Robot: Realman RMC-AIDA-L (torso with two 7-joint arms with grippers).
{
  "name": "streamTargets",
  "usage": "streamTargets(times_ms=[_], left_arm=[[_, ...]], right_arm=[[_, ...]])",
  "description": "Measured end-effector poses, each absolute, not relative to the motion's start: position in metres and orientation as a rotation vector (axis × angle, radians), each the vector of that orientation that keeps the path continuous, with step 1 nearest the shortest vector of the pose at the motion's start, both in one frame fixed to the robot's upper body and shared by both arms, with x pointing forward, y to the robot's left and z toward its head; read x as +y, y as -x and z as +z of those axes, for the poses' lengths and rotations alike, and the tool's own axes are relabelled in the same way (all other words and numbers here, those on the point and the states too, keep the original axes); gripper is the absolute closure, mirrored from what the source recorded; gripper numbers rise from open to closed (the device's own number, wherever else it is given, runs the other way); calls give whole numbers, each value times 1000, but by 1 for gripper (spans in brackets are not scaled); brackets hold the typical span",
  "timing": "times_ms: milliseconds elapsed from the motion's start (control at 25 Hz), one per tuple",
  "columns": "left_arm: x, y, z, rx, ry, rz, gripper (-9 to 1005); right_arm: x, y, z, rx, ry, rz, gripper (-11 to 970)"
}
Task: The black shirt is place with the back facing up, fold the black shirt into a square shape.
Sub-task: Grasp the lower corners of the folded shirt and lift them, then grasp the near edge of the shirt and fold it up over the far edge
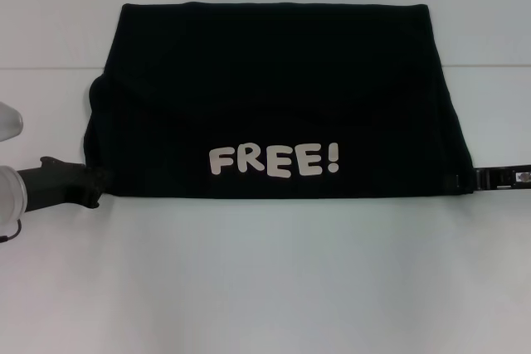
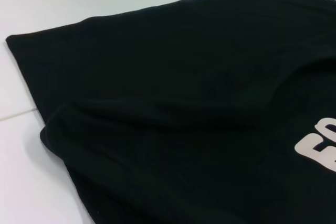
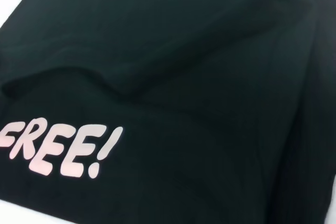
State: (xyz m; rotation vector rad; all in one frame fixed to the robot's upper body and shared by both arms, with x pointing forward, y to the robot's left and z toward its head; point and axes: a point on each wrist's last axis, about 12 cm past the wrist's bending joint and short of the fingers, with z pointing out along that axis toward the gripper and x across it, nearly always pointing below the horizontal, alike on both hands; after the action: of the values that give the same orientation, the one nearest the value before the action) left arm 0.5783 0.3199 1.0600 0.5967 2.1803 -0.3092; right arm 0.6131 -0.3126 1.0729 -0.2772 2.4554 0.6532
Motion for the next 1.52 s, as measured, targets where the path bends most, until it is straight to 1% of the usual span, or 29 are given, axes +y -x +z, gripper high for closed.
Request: streamTargets(times_ms=[200,320,400,480,600,720,920,960,1000,1080,1280,1520], left_arm=[[319,-578,1059,2184,-592,-317,995],[318,-576,1062,2191,-570,-364,993],[319,-570,1068,2191,-552,-428,993],[322,-560,1080,2178,-537,-520,992],[327,-537,1098,2150,-568,-688,990],[332,-517,1108,2120,-600,-812,989],[352,-489,1118,2100,-599,-931,987],[352,-489,1118,2100,-599,-931,987],[360,-477,1123,2094,-606,-991,986],[365,-467,1124,2105,-605,-1020,985],[374,-446,1117,2204,-572,-1047,983],[369,-436,1105,2257,-574,-1103,981]], right_arm=[[-314,-610,1074,2449,316,672,684],[-317,-605,1075,2438,353,704,805],[-322,-598,1077,2432,378,737,886],[-329,-587,1078,2422,410,784,910],[-343,-567,1081,2402,443,849,945],[-360,-544,1083,2391,465,898,945],[-383,-511,1084,2394,533,973,945],[-386,-505,1084,2397,541,984,945],[-389,-499,1084,2401,548,999,945],[-394,-486,1083,2402,564,1037,945],[-403,-456,1080,2397,572,1104,945],[-408,-437,1076,2409,540,1136,946]])
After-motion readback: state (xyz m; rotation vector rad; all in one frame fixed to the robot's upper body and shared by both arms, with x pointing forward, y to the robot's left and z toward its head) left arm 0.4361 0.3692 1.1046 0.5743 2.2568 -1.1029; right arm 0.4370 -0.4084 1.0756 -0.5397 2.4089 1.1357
